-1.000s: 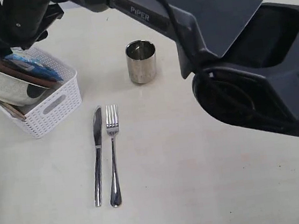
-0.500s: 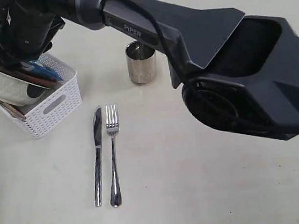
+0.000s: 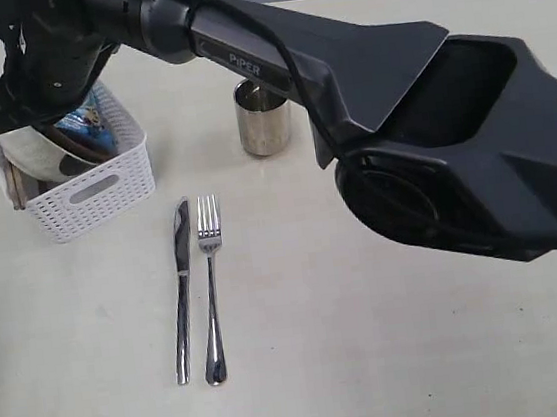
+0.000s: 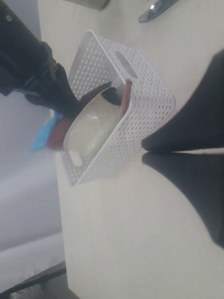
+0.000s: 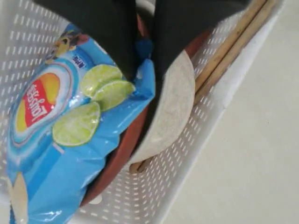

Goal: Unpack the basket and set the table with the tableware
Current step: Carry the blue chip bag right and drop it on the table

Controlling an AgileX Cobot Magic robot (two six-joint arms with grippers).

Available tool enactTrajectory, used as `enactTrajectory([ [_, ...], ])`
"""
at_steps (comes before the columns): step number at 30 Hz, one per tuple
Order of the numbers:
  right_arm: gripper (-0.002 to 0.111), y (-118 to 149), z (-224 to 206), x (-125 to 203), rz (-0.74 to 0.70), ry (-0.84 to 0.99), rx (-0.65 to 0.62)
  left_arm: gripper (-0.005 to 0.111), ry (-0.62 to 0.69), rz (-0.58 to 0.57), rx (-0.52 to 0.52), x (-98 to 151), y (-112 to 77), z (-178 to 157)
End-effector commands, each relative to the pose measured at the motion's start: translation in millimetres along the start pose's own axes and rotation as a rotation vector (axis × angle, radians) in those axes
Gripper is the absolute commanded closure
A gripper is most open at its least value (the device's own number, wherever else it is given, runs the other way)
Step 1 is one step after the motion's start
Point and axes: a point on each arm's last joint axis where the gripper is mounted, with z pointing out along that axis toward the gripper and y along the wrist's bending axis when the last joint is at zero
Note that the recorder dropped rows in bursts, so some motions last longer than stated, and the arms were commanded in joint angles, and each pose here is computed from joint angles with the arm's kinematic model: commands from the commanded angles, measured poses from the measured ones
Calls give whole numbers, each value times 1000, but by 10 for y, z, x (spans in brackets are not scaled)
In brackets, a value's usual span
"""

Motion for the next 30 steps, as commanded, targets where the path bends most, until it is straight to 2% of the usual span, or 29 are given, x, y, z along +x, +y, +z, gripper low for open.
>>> enactTrajectory([
  [1, 109, -33, -198, -100, -46, -26, 22, 106, -11, 2, 4, -4, -3, -1],
  [17, 109, -80, -820, -301, -129, -42, 135, 106, -11, 2, 4, -4, -3, -1],
  [23, 109, -188, -1148, -336, -171, 1, 273, 106, -11, 2, 4, -4, -3, -1],
  [30, 109, -346, -1647, -417, -155, -21, 432, 106, -11, 2, 4, -4, -3, -1],
])
